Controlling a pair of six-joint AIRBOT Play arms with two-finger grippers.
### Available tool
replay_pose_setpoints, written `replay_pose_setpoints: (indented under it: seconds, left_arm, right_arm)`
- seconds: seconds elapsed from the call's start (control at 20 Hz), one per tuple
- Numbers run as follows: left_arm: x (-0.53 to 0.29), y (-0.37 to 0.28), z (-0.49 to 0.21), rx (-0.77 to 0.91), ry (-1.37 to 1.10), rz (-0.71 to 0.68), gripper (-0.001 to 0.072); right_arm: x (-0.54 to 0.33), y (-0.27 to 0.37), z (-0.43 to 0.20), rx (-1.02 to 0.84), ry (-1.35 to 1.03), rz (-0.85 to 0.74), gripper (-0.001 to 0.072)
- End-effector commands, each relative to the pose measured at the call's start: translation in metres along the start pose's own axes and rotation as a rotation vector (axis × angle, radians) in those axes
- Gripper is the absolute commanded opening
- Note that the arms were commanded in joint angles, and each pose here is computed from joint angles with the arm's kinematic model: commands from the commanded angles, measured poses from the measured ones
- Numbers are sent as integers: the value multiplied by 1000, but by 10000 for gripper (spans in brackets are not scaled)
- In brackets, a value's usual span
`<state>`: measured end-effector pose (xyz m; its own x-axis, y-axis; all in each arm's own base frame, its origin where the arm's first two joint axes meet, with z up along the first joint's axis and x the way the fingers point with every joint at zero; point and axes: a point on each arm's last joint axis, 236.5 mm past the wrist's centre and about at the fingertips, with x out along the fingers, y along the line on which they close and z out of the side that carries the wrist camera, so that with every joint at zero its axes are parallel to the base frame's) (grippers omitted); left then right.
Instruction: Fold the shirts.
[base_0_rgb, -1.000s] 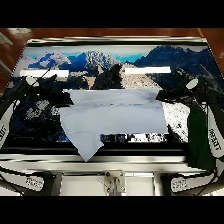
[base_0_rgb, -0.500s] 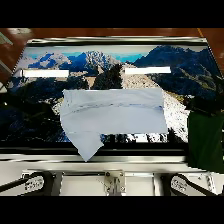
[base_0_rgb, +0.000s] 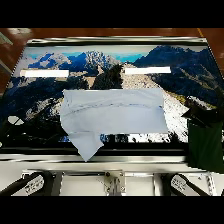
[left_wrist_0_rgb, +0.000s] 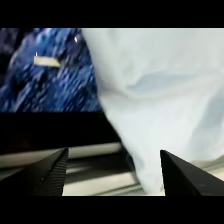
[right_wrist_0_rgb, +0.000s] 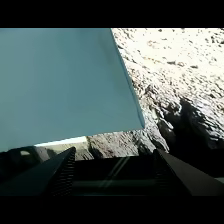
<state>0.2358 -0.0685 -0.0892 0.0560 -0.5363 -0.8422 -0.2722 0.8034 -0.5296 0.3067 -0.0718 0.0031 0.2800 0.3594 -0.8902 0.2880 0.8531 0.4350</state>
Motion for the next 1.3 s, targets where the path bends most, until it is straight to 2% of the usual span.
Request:
replay_pose_setpoints:
  seconds: [0.0, 0.3, 0.35, 0.4, 0.45, 0.5, 0.7, 0.85, 1.1, 1.25]
  left_arm:
    - [13, 1, 9, -10, -56, -17, 646]
    - [54, -10, 3, 41, 6, 10, 641]
    - [61, -13, 4, 26, 9, -1, 514]
    - [67, -17, 4, 6, 13, -16, 320]
    - [70, -20, 4, -12, 17, -29, 161]
    - [71, -21, 4, -18, 20, -39, 56]
    - [61, -29, -7, 38, 58, -75, 39]
    - [47, -37, -11, 106, 54, -102, 39]
    - [35, -45, -7, 122, 13, -118, 39]
    - [30, -48, -4, 138, -15, -117, 39]
  right_arm:
    - [1, 2, 7, 20, -38, 16, 598]
    - [1, 1, 12, 50, -59, 14, 598]
    - [1, 2, 11, 62, -54, 16, 598]
    - [1, 2, 9, 67, -46, 18, 599]
    - [1, 2, 7, 66, -35, 19, 598]
    - [3, 1, 2, 68, -20, 17, 599]
    - [32, -10, -41, 82, 104, 16, 599]
    - [63, -8, -70, 131, 145, 76, 599]
    - [81, -19, -60, 177, 50, 56, 598]
    - [92, -16, -56, 231, 57, 97, 597]
